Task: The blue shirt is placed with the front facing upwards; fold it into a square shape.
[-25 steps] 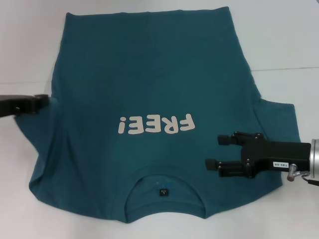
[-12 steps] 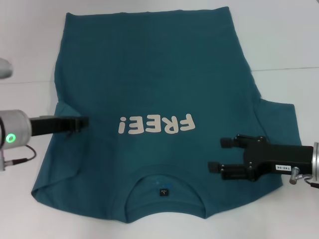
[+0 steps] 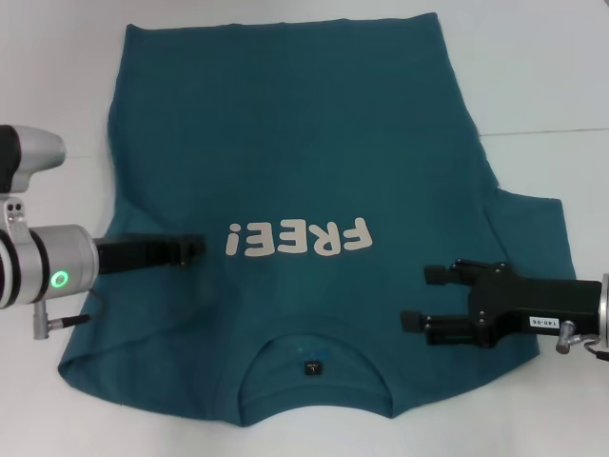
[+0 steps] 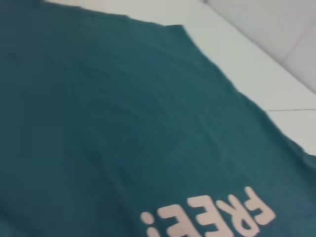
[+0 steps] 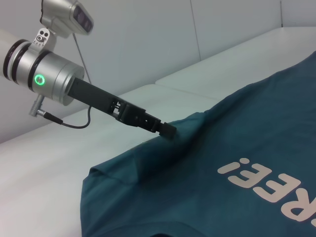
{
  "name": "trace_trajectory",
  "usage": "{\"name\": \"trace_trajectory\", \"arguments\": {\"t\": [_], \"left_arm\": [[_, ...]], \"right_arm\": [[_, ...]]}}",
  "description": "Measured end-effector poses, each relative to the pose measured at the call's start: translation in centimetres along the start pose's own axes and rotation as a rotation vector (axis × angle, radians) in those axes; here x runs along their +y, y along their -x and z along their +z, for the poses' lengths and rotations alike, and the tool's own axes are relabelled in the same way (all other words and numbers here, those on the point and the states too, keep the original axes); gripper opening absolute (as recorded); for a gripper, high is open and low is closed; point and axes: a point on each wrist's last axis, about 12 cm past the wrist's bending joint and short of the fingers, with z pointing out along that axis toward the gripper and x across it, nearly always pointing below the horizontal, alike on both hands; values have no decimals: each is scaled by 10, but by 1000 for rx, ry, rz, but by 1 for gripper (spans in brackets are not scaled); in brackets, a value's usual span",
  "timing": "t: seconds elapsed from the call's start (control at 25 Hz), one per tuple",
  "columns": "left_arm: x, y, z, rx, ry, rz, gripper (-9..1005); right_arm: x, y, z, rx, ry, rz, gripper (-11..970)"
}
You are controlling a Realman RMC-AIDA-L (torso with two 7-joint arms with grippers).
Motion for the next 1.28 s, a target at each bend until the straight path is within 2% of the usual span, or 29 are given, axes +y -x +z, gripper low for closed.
{"name": "trace_trajectory", "arguments": {"t": [0.2, 0.44, 0.48, 0.6, 0.64, 0.76, 0.96, 1.28], "left_arm": [[-4, 1, 3, -17, -11, 37, 51], [4, 5, -7, -96, 20, 41, 250], [16, 4, -15, -135, 73, -21, 275], [32, -3, -23, -169, 132, -122, 349], [43, -10, -28, -189, 165, -188, 374], [50, -14, -30, -200, 178, -242, 448], [56, -20, -25, -194, 190, -306, 682], [55, -22, -10, -175, 202, -324, 699]], "right_arm": [[0, 0, 0, 0, 0, 0, 934], [0, -1, 0, 1, -1, 4, 934], [0, -2, -1, 1, -1, 5, 934], [1, -3, 0, 0, -3, 9, 934], [1, -3, 0, 0, -3, 9, 934], [1, -3, 0, 0, -4, 10, 935], [1, -3, 0, 0, -4, 9, 935], [0, -1, -1, 1, -5, 4, 935]]}}
